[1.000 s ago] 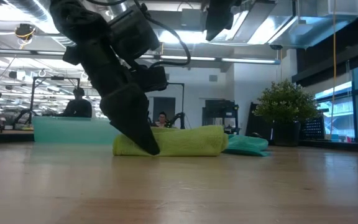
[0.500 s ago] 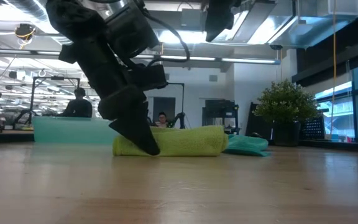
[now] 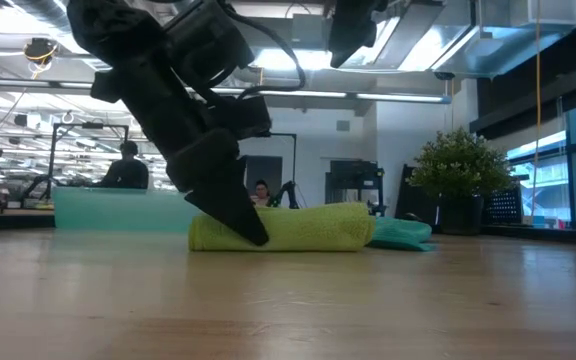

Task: Roll microfiber towels into tight, uniform cylinder then place into a basket
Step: Put the green microfiber cloth into the blue bin

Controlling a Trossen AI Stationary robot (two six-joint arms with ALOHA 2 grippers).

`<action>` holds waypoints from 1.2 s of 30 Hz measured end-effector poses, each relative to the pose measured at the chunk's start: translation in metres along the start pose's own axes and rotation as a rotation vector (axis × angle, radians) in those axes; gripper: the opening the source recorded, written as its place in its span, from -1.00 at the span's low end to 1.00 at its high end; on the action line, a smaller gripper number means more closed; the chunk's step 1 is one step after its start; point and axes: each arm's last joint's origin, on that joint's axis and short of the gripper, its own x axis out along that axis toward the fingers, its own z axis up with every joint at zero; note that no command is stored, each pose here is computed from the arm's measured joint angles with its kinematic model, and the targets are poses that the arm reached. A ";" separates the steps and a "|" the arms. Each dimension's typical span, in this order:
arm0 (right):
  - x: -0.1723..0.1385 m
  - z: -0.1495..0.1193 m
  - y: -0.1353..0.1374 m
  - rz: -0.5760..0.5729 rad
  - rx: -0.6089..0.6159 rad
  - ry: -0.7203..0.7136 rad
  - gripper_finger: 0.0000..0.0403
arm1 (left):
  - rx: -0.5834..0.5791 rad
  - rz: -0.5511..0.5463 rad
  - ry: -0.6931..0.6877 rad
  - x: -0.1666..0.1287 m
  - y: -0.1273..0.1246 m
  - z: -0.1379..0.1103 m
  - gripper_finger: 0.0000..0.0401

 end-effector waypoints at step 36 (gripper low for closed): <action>0.000 0.004 0.001 0.008 -0.001 -0.040 -0.15 | -0.211 0.093 0.039 0.006 0.039 0.005 0.55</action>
